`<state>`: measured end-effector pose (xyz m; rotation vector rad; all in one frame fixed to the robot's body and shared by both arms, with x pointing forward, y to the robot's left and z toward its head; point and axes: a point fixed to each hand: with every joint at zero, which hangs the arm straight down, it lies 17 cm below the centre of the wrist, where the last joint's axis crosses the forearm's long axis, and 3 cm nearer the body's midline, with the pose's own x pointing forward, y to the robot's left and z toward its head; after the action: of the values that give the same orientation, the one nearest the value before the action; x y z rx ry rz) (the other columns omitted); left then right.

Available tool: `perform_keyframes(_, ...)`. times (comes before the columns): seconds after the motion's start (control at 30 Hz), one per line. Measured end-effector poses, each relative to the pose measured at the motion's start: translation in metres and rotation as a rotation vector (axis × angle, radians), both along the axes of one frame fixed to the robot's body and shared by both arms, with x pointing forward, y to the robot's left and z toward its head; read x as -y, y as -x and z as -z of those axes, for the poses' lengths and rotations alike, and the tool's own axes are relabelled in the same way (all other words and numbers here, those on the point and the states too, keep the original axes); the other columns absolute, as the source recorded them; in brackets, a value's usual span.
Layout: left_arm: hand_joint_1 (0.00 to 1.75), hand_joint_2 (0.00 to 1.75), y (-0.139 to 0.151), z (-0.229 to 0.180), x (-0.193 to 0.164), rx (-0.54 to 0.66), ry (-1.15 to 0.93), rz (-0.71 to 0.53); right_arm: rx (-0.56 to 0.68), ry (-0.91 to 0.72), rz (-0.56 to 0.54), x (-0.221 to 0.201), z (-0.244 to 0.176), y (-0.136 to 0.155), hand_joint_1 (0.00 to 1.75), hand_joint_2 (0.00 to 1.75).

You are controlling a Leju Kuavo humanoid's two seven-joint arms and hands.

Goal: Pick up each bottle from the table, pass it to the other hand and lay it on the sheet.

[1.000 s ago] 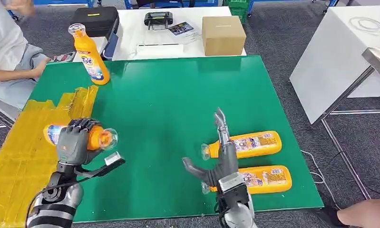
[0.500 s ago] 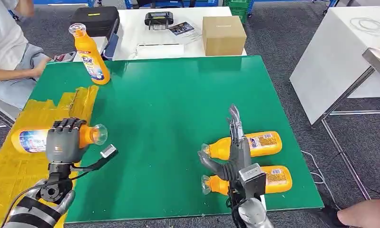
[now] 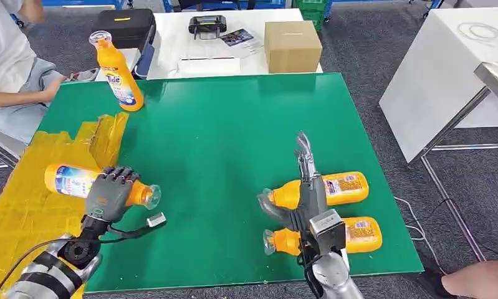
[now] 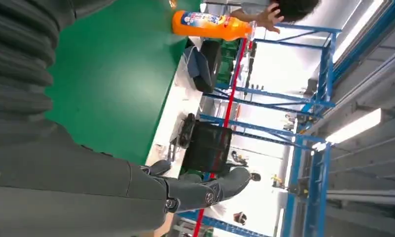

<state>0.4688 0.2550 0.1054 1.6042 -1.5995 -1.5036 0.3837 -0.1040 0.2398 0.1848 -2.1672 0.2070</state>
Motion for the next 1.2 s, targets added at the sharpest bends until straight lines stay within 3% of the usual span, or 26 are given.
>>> perform_keyframes(0.27,1.75,1.75,-0.010,0.054,-0.032,-0.169,-0.033,-0.036,-0.009,0.022,0.000,-0.003,0.005,-0.005,0.00,1.75)
perform_keyframes(0.47,1.75,1.75,-0.021,0.070,-0.074,-0.247,0.004,-0.112,-0.007,0.036,0.018,-0.001,0.007,-0.006,0.00,1.75)
perform_keyframes(0.67,1.75,1.75,-0.022,0.078,-0.097,-0.285,0.068,-0.168,-0.009,0.042,0.019,-0.001,0.008,-0.006,0.00,1.75)
perform_keyframes(1.03,1.75,1.75,-0.022,0.082,-0.108,-0.300,0.091,-0.203,-0.013,0.043,0.019,-0.001,0.010,-0.006,0.00,1.75)
perform_keyframes(1.07,1.34,1.75,-0.022,0.082,-0.107,-0.300,0.093,-0.202,-0.013,0.043,0.019,-0.001,0.010,-0.006,0.00,1.75)
perform_keyframes(1.1,0.12,1.75,-0.022,0.082,-0.107,-0.303,0.100,-0.197,-0.013,0.044,0.019,-0.001,0.010,-0.006,0.00,1.75)
perform_keyframes(1.13,0.00,1.75,-0.021,0.084,-0.107,-0.310,0.112,-0.191,-0.012,0.044,0.019,-0.002,0.010,-0.006,0.00,1.75)
perform_keyframes(1.2,0.00,1.75,-0.019,0.087,-0.107,-0.325,0.141,-0.180,-0.016,0.046,0.019,-0.002,0.011,-0.007,0.00,1.75)
